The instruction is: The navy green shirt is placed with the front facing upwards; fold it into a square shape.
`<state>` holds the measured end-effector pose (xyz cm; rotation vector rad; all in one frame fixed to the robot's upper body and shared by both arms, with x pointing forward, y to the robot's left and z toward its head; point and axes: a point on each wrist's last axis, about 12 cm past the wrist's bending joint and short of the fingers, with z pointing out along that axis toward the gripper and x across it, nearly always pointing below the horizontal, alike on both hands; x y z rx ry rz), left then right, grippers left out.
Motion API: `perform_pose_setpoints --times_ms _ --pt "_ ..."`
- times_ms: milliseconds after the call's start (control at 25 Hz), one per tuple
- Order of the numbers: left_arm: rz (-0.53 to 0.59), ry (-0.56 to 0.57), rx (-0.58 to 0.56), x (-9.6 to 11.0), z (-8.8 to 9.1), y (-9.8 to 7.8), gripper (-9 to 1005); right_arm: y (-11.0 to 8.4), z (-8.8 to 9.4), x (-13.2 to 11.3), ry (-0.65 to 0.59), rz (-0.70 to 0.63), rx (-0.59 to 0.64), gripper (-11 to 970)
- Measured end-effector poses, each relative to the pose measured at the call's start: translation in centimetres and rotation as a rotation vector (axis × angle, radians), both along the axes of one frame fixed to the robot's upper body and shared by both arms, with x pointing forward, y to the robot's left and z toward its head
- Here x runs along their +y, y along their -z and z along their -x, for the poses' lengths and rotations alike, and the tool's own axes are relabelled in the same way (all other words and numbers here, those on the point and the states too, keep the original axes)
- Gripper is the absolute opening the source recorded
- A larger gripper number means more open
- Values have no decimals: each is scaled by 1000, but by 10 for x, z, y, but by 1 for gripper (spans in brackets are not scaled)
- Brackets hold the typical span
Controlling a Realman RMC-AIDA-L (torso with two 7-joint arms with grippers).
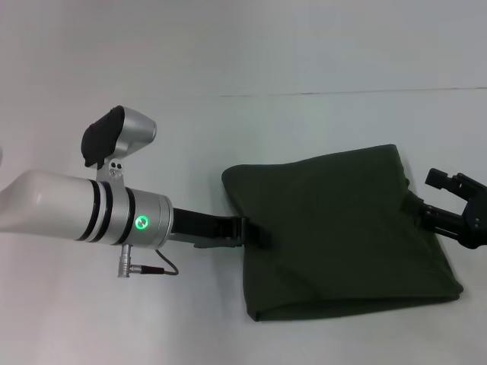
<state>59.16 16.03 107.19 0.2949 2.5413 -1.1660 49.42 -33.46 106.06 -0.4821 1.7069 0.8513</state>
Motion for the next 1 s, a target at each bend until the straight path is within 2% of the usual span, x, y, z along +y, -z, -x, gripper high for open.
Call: perform_pose_setpoints --times_ms 200,360,480,800,1000 --pt "-2 -11 -18 5 -2 -2 309 1 -1 2 4 -1 1 922" --pt "-15 -60 -71 24 -4 -7 188 1 -1 2 18 -7 0 915" --pt "-25 -113 -111 45 -4 -11 139 2 -2 2 33 -11 2 911" --pt "-17 -192 -126 91 6 -10 117 5 -8 8 50 -24 11 912" --pt "-21 -177 -151 95 11 -6 116 4 -13 13 43 -31 9 912"
